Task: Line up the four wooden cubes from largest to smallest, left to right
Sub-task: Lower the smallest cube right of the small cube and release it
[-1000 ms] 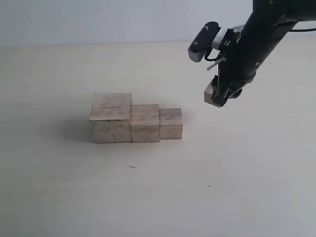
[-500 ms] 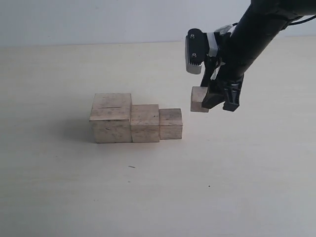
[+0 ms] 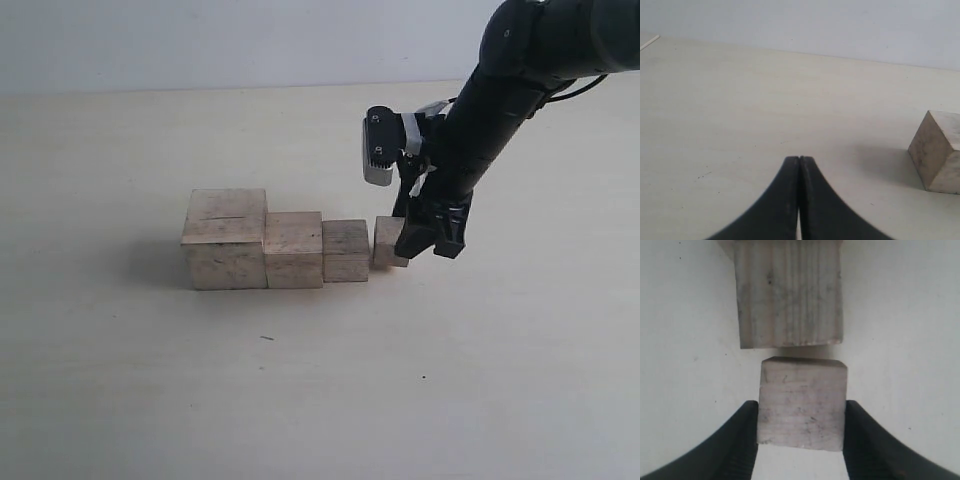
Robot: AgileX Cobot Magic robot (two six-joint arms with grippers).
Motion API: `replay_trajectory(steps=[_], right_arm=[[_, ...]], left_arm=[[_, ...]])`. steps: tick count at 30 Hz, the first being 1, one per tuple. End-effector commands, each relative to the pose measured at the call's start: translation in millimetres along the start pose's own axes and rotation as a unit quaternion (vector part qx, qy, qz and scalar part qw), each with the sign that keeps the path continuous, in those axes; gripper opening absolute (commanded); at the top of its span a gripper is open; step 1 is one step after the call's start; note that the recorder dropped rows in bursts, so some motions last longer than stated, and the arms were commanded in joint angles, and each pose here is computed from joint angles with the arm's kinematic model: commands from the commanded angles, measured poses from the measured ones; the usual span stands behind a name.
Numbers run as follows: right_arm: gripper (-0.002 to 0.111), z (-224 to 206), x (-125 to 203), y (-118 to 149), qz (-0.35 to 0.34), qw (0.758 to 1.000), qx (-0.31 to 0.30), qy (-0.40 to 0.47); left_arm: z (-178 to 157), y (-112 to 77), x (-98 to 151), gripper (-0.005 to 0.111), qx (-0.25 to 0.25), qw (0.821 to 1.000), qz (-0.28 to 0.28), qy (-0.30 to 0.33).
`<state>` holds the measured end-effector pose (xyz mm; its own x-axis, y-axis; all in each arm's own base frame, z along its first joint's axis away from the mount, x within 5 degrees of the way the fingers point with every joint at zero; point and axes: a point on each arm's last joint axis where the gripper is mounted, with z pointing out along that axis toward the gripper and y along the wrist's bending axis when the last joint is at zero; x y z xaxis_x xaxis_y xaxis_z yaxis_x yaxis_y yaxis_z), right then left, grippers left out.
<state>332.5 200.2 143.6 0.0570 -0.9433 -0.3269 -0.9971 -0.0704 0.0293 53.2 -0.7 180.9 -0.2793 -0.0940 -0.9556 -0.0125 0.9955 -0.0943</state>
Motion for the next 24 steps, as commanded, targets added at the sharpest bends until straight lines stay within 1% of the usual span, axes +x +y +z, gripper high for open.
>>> replay_trajectory(steps=[1, 15, 24], right_arm=[[0.0, -0.7, -1.1, -1.0, -0.001, 1.0, -0.003, -0.008], [0.0, -0.7, -1.0, -1.0, 0.013, 1.0, -0.003, -0.008], [0.0, -0.7, -0.7, 0.9, 0.013, 1.0, -0.013, -0.006]], left_arm=[[-0.1, -0.4, -0.1, 0.0, 0.004, 1.0, -0.002, -0.007], [-0.1, -0.4, -0.1, 0.0, 0.004, 1.0, -0.002, -0.007], [-0.1, -0.4, -0.1, 0.0, 0.004, 1.0, -0.002, -0.007]])
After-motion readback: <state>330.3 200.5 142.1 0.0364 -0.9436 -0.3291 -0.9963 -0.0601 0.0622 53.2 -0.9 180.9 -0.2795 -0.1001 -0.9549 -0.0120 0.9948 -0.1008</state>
